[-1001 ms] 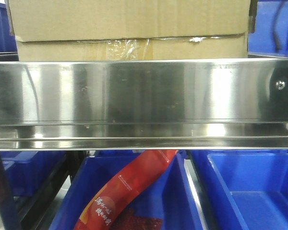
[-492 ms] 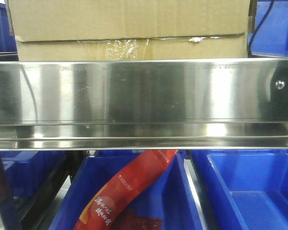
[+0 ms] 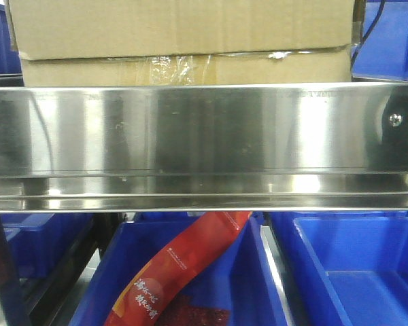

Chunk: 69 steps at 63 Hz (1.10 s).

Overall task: Grab carton from right shelf to conveyor
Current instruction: 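Clamp the carton's side walls with both grippers and lift it, then pull the held carton back off the shelf toward the robot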

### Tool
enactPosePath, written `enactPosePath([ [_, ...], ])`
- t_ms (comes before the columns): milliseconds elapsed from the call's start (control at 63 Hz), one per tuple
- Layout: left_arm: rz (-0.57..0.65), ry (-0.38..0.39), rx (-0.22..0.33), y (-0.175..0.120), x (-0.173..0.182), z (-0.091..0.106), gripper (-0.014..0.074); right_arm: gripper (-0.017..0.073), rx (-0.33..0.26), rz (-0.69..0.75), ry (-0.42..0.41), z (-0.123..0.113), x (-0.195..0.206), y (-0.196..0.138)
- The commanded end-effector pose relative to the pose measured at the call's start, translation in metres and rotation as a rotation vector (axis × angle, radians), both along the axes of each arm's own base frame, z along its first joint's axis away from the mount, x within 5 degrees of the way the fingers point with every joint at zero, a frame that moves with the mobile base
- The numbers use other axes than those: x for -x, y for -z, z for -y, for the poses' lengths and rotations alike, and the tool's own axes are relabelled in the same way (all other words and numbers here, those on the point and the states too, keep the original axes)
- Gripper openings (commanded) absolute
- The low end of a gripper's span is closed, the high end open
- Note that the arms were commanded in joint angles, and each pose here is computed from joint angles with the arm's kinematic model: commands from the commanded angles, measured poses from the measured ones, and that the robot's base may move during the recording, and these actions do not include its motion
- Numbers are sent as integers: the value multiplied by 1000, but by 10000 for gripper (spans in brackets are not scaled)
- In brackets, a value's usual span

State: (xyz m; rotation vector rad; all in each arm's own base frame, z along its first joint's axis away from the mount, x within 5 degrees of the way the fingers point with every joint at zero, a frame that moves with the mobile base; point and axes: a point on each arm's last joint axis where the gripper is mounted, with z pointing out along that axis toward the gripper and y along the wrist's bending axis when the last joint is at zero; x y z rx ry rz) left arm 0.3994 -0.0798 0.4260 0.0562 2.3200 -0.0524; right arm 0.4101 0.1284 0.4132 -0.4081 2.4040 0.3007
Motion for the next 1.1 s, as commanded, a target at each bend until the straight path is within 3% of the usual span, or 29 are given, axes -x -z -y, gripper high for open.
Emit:
enactPosePath([
  [0, 6, -6, 2, -13, 7, -3, 1, -70, -12, 75, 1, 5, 12, -23],
  [127, 22, -17, 6, -36, 18, -6, 1, -70, -26, 126, 1, 9, 28, -44],
  [334, 164, -4, 61, -83, 49, -11, 1, -70, -55, 234, 2, 20, 67, -87],
  [524, 212, 16, 88, -105, 84, -14, -2, -70, -79, 317, 2, 29, 101, -117],
  [762, 122, 79, 63, -88, 127, -5, -8, -70, -95, 320, -55, 25, 144, -125],
  [1080, 90, 138, 63, -78, 177, -4, -8, -70, -79, 236, -115, 26, 192, -103],
])
